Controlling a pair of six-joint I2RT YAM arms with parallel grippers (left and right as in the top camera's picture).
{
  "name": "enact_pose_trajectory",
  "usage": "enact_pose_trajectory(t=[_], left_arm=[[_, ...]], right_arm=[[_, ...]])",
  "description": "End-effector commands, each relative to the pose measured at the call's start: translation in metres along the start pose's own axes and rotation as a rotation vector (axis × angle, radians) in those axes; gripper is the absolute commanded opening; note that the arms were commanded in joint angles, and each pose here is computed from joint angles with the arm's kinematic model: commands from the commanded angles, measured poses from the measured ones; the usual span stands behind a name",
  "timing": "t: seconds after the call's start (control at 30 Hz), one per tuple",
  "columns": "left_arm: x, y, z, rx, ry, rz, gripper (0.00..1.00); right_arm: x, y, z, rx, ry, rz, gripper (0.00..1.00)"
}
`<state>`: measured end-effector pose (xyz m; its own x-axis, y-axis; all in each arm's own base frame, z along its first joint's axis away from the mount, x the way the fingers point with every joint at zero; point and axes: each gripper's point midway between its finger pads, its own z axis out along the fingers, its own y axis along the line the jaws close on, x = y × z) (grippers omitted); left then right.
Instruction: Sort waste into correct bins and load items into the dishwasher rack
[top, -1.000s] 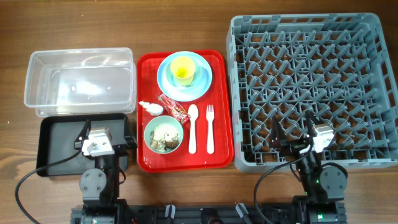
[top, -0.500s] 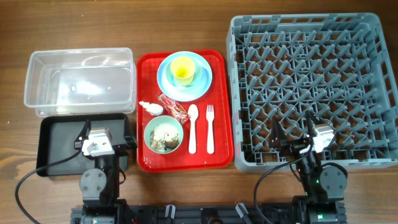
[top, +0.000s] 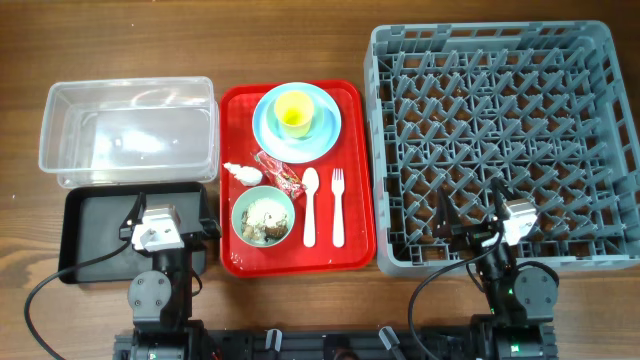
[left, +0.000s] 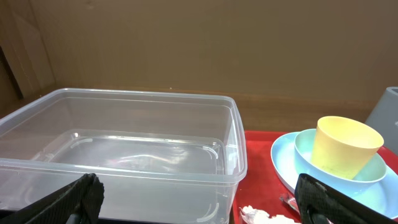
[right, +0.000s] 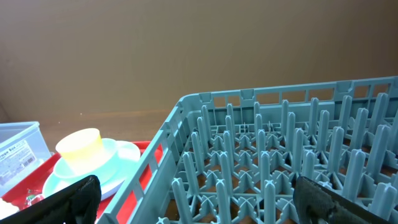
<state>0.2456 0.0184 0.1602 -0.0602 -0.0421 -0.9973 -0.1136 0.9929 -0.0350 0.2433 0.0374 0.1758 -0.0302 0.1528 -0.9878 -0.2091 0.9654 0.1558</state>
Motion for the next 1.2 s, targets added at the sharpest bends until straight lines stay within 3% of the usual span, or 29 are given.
enact_pose_trajectory(t=[0.0,0.33,0.57,0.7,0.83,1.0,1.17], left_arm=[[0.0,0.001,0.0,-0.005,-0.002,0.012,1.0],[-0.011,0.001,0.0,-0.004,-0.051,0.01,1.0],[0.0,-0.005,0.0,0.03,-0.003,0.018,1.0],[-0.024,-0.049,-0.01,0.289,-0.064,-0.012,1.0],[-0.051,-0.06,-0.024,0.359,-0.036,-0.111,1.0],[-0.112,-0.063,-0.036,0.359,0.11,-0.112,1.0],[-0.161,-0.071,-0.028,0.353,0.417,-0.137,1.0]], right_arm=[[-0.002,0.0,0.0,-0.001,-0.01,0.001,1.0],[-0.002,0.0,0.0,-0.001,-0.01,0.001,1.0],[-0.002,0.0,0.0,0.0,-0.01,0.001,1.0],[-0.002,0.0,0.0,0.0,-0.01,0.001,1.0],[-0.002,0.0,0.0,0.0,-0.01,0.001,1.0],[-0.002,0.0,0.0,-0.001,-0.01,0.001,1.0],[-0.002,0.0,0.0,0.0,-0.01,0.001,1.0]])
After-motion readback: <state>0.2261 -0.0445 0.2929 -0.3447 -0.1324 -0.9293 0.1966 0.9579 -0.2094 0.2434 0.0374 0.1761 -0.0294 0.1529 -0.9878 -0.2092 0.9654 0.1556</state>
